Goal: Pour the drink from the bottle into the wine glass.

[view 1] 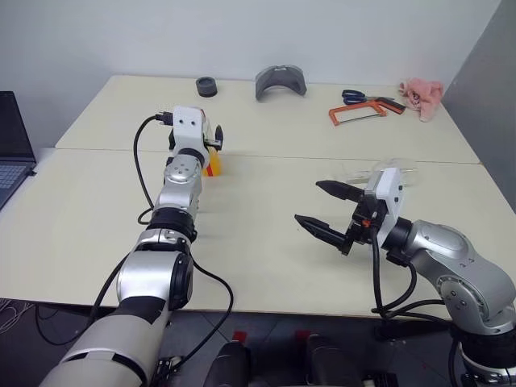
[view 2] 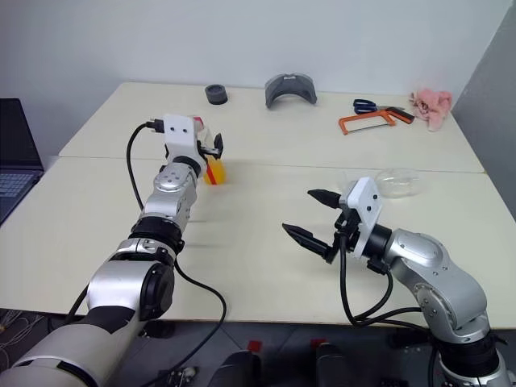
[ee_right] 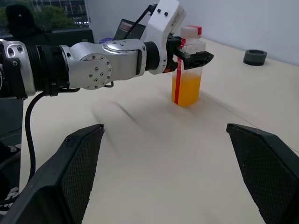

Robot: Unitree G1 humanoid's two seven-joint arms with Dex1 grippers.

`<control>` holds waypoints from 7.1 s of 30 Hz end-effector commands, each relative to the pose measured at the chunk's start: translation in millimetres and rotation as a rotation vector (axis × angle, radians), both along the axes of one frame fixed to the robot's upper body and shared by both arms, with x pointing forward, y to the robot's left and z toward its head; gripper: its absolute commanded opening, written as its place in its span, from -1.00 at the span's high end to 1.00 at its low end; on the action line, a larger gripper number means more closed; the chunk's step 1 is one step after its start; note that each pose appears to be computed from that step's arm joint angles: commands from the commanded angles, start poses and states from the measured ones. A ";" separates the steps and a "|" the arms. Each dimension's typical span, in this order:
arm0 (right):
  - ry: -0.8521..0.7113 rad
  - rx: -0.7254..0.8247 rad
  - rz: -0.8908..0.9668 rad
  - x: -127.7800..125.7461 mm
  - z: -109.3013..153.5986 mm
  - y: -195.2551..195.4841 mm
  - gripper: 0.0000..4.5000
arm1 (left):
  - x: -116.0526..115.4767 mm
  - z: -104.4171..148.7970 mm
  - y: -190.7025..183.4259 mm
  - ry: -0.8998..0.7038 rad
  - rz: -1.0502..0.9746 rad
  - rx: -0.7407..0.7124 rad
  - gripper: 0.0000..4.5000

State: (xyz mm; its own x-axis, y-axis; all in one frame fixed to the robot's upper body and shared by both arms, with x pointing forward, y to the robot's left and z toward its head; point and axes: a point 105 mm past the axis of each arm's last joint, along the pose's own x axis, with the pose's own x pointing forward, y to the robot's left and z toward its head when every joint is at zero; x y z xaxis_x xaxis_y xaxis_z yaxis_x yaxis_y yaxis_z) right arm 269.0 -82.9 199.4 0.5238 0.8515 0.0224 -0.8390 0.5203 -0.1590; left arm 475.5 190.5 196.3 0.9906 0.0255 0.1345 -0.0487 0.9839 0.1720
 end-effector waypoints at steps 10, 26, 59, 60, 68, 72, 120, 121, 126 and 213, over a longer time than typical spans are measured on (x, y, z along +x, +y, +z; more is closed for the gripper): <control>-0.043 0.009 -0.006 -0.6 10.4 -1.9 -1.00 | 2.2 22.7 1.4 -0.058 0.019 0.004 -0.18; -0.092 -0.001 -0.081 -11.2 20.1 -18.8 -1.00 | -40.9 17.7 -103.8 -0.119 -0.691 -0.050 0.19; -0.061 0.091 -0.195 -0.5 26.9 9.8 -1.00 | -147.0 -12.2 -180.9 0.023 -1.636 0.186 0.19; -0.061 0.093 -0.195 0.0 26.8 9.8 -1.00 | -147.0 -12.5 -180.9 0.023 -1.635 0.187 0.19; -0.062 0.058 -0.142 0.7 23.3 12.7 0.07 | -147.8 -8.8 -182.6 -0.001 -1.627 0.196 0.19; -0.061 -0.020 -0.051 2.5 16.7 16.0 0.17 | -149.0 -6.0 -183.6 -0.013 -1.631 0.196 0.20; -0.140 0.156 -0.459 12.9 28.0 1.3 -0.72 | -135.9 -3.6 -188.7 -0.030 -1.557 0.175 0.21; -0.141 0.155 -0.458 13.5 27.8 0.9 -0.63 | -136.0 -4.0 -188.6 -0.030 -1.557 0.177 0.21; -0.146 0.139 -0.406 13.8 26.8 4.0 0.12 | -136.8 -6.9 -186.8 -0.022 -1.560 0.183 0.21; -0.165 -0.156 0.103 2.0 46.9 -20.8 -0.74 | -144.1 -11.2 -186.3 0.028 -1.667 0.222 0.24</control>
